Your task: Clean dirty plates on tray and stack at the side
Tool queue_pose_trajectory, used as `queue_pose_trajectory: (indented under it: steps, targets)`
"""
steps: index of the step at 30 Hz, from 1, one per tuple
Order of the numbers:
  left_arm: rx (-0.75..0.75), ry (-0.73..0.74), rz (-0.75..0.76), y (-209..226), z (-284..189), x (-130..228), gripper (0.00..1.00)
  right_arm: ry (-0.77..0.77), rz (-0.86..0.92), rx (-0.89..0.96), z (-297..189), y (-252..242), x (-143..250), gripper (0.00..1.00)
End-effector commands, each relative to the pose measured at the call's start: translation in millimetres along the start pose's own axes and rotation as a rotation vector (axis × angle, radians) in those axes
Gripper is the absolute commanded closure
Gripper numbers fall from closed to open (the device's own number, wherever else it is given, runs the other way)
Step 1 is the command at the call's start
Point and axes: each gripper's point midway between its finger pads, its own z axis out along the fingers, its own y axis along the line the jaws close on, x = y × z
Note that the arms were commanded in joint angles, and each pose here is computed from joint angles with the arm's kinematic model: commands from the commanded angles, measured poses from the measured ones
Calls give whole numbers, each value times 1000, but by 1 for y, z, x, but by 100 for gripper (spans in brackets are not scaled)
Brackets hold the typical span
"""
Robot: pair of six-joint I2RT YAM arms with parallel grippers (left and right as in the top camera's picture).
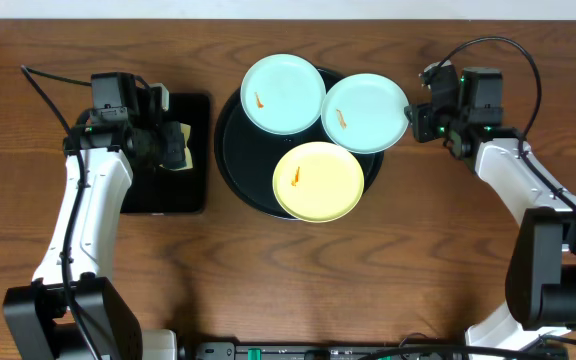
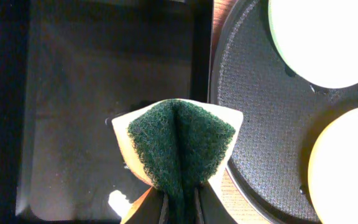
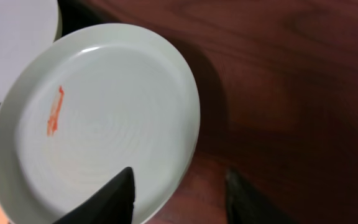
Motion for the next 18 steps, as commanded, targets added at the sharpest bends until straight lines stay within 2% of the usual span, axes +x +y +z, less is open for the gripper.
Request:
queue_pose_trajectory:
  steps: [1, 3, 8, 11, 18]
  targets:
    - [5, 19, -3, 0, 5, 5, 92, 42, -49, -3, 15, -2, 15, 50]
    - [5, 19, -3, 0, 5, 5, 92, 45, -67, -18, 22, -1, 19, 45]
    - [5, 19, -3, 0, 5, 5, 92, 13, -76, -66, 24, 6, 13, 44]
    - [5, 20, -3, 0, 5, 6, 92, 22, -72, -96, 29, 11, 18, 46]
    - [4, 26, -5, 0, 5, 7, 92, 42, -64, -98, 45, 8, 32, 60]
